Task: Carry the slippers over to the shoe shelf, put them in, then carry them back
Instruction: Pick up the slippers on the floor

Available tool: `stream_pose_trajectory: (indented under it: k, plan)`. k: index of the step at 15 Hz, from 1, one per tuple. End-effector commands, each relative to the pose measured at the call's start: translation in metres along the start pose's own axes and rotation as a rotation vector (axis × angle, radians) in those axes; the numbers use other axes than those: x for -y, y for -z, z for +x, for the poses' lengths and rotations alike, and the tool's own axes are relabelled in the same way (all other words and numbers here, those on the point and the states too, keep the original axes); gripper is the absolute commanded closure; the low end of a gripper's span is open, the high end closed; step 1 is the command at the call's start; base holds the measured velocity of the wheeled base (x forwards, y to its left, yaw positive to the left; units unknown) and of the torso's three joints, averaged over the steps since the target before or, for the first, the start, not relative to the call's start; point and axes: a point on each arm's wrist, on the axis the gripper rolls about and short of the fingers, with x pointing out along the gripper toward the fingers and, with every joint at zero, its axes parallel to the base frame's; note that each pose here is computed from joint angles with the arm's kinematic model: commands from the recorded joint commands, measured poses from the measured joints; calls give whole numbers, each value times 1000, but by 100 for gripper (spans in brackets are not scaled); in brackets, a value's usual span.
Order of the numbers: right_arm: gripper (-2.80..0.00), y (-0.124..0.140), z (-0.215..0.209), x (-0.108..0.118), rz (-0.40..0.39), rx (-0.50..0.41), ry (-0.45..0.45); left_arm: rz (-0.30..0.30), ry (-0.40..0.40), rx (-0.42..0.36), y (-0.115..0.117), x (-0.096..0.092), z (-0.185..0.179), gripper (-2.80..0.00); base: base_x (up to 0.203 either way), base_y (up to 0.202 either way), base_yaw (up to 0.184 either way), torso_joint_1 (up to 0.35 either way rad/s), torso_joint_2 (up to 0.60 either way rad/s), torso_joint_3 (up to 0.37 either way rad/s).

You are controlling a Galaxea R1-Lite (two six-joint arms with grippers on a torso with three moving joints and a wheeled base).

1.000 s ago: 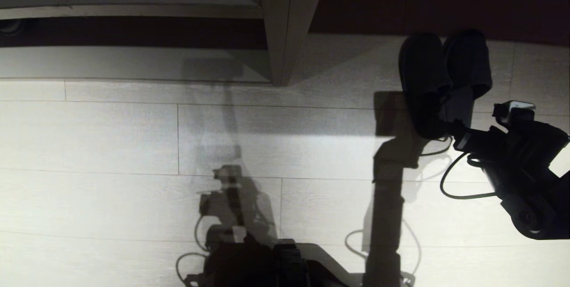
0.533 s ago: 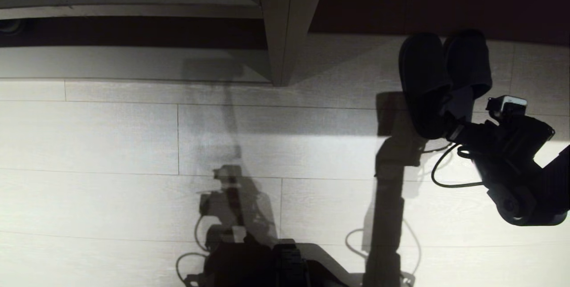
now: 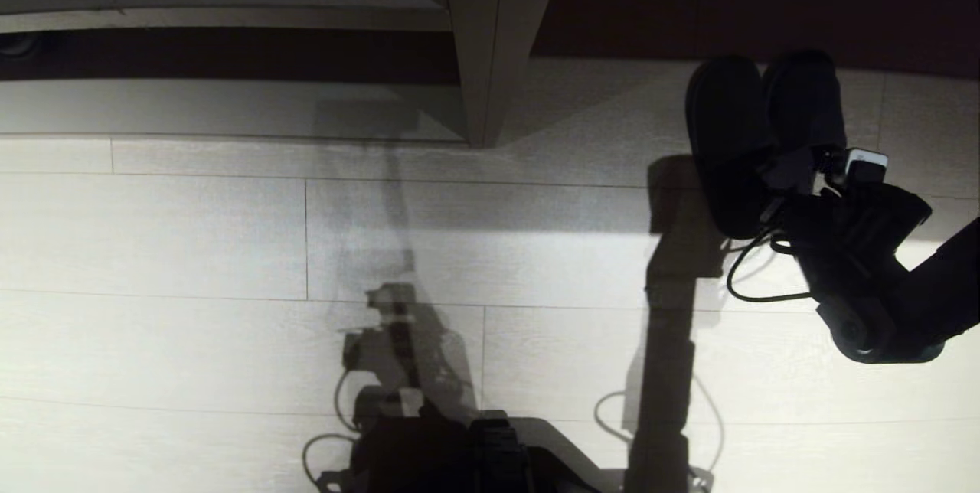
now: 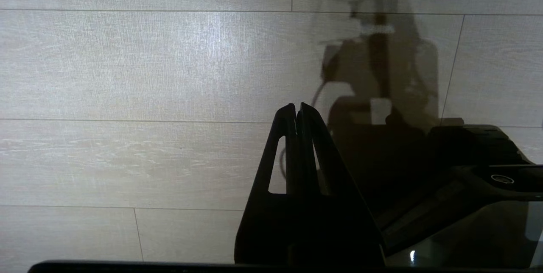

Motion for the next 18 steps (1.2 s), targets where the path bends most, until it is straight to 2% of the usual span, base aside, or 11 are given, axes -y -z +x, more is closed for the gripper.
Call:
stream_pose_trajectory:
  k: [1, 6, 8, 18]
  plan:
    - [-280, 1, 4, -1, 4, 13, 0, 0, 0, 0, 0, 0, 0, 0, 0, 0, 0, 0, 0, 0]
    - [-280, -2, 17, -5, 6, 30, -3, 0, 0, 1, 0, 0, 0, 0, 0, 0, 0, 0, 0, 0]
    - [-280, -11, 28, -9, 13, 65, -21, 0, 0, 0, 0, 0, 0, 0, 0, 0, 0, 0, 0, 0]
    - [-280, -12, 42, -13, 15, 105, -67, 0, 0, 0, 0, 0, 0, 0, 0, 0, 0, 0, 0, 0]
